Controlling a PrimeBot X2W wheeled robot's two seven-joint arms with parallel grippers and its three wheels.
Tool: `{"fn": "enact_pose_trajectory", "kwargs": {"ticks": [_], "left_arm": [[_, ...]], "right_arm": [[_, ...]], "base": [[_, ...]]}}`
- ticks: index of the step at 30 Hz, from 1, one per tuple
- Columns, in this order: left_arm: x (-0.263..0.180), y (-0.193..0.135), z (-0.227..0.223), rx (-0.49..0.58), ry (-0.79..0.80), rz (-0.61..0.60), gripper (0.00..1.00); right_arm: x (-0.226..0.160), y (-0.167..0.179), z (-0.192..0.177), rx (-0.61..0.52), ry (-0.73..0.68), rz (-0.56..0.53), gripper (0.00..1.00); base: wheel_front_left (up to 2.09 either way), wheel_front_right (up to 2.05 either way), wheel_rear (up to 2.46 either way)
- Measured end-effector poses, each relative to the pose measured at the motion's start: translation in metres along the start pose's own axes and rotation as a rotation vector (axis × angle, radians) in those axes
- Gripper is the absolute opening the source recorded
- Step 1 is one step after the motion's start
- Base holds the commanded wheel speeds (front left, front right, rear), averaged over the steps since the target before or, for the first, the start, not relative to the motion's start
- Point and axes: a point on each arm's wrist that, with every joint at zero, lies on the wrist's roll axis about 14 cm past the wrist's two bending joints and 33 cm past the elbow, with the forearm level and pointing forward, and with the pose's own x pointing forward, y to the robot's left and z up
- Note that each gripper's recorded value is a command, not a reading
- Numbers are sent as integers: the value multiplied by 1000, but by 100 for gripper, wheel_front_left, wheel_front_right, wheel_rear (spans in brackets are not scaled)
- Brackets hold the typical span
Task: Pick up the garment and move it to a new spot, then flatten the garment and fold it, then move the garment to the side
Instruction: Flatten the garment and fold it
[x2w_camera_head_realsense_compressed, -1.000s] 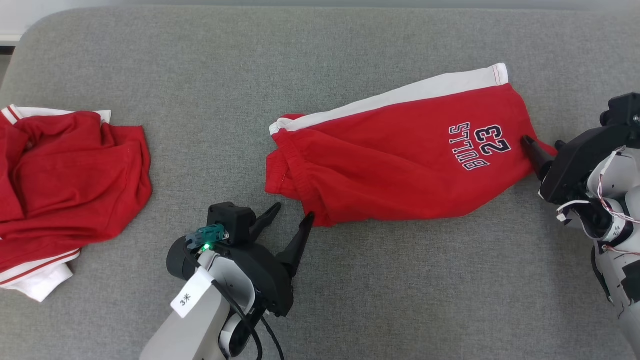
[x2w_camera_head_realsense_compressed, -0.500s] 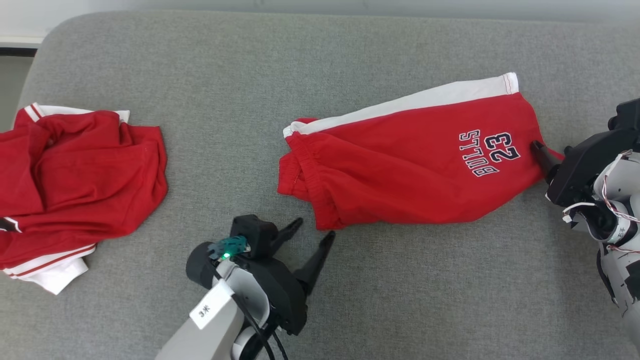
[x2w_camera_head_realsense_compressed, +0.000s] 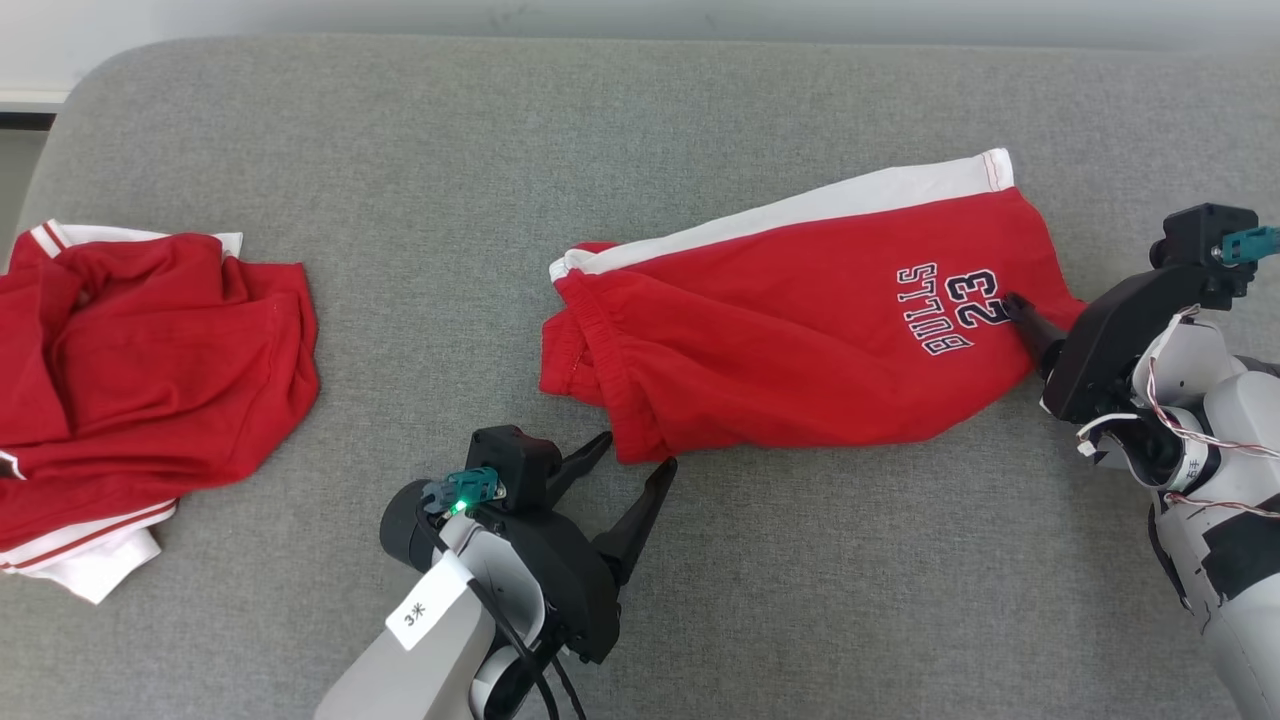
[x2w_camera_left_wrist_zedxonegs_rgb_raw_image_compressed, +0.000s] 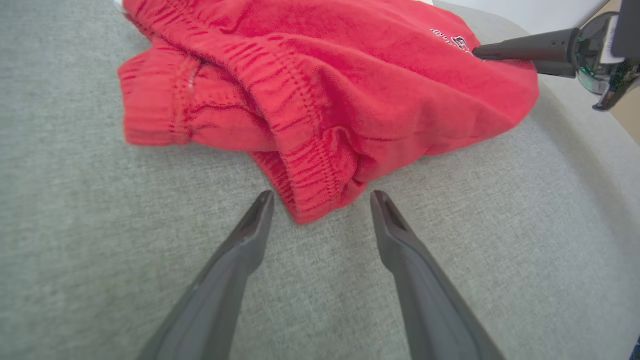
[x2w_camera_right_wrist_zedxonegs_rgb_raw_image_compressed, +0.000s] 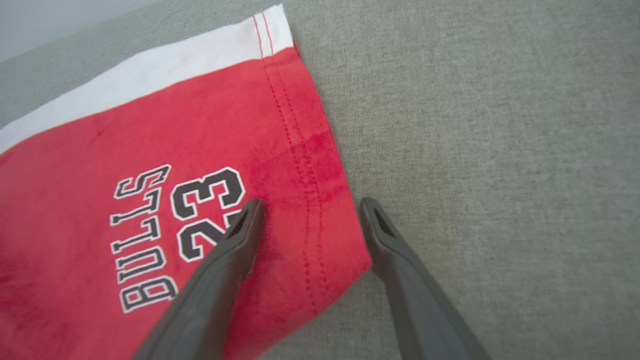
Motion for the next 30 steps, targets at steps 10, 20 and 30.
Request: {"fn": "enact_pose_trajectory", "kwargs": {"ticks": [10,20,30], "left_arm": [[7,-1,0,-7,4,-13,0],[5,4,1,-14,-1,3,0],[1,6,0,-11,-6,14,0]], "right_arm": [[2,-6,-7,-6,21,-7,100],[2,-3,-14,-113,48,3,100],[-5,7,-25,-137,73,26,0]], "base": [[0,0,0],[0,0,0],[0,0,0]]}}
